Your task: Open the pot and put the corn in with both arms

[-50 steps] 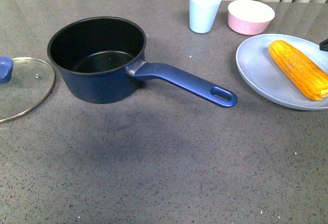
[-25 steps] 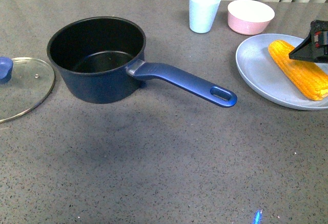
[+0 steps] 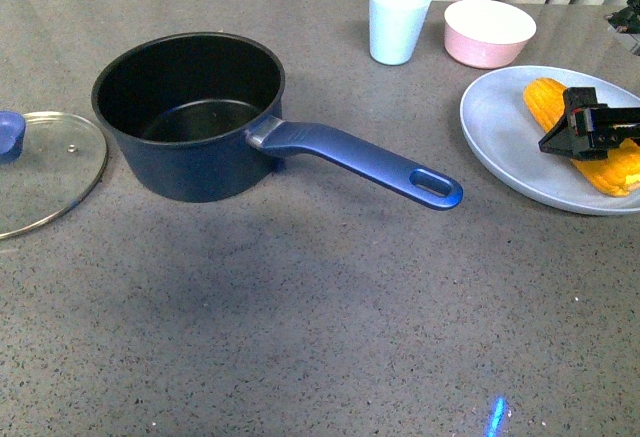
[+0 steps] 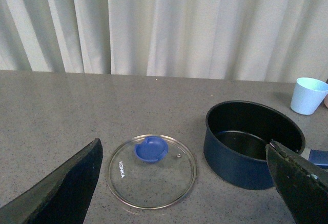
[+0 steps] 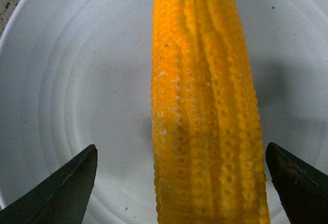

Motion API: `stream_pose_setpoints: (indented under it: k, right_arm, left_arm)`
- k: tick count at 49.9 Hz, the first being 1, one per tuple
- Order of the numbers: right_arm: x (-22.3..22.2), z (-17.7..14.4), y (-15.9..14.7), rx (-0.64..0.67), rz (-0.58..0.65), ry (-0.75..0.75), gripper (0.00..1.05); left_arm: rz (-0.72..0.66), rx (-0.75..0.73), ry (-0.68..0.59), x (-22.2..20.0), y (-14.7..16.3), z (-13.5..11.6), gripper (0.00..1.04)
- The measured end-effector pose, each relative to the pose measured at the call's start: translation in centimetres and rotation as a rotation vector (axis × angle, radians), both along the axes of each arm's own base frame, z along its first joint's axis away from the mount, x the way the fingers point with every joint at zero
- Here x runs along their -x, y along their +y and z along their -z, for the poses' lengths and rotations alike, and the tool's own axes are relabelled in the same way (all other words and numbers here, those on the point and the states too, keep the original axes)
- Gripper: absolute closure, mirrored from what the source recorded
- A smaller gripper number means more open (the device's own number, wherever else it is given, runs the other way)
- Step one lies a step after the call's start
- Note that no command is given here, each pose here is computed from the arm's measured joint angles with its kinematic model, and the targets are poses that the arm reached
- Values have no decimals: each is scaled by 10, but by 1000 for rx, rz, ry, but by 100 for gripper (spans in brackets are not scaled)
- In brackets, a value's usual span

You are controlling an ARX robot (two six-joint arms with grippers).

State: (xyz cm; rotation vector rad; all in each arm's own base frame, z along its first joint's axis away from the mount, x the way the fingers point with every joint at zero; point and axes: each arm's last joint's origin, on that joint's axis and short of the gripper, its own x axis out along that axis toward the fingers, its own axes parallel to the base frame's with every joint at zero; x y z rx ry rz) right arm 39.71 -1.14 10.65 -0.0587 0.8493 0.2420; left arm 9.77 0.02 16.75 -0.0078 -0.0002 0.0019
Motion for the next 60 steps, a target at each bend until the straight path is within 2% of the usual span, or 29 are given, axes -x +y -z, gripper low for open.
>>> stream_pose_setpoints:
  k: [4,6,18,22,27,32,37,45,53,60]
  right_arm:
    - [0,1,-1,14,6,5,9]
    - [0,3,-2,18,9,8,12]
    - [1,5,-6,19,9,19,58]
    - [2,3,-9,2,11,18,67]
    - [5,-13,-9,-69,10,10,76]
    - [8,-46,0,-151,-9,-41,81]
    - [8,-82,25,-192,-72,-121,83]
    - [6,-114,81,-217,-215,-179,84]
    - [6,-113,150,-208,-370,-149,85]
    - [3,-98,204,-189,-478,-104,86]
  left_arm:
    - [0,0,0,0,0,0,9]
    - [0,0,0,0,0,0,9]
    - [0,0,0,0,0,0,9]
    - [0,0,0,0,0,0,9]
    - [0,0,0,0,0,0,9]
    - [0,0,0,0,0,0,9]
    - [0,0,0,0,0,0,9]
    - [0,0,0,0,0,0,9]
    - [0,0,0,0,0,0,9]
    - [0,0,0,0,0,0,9]
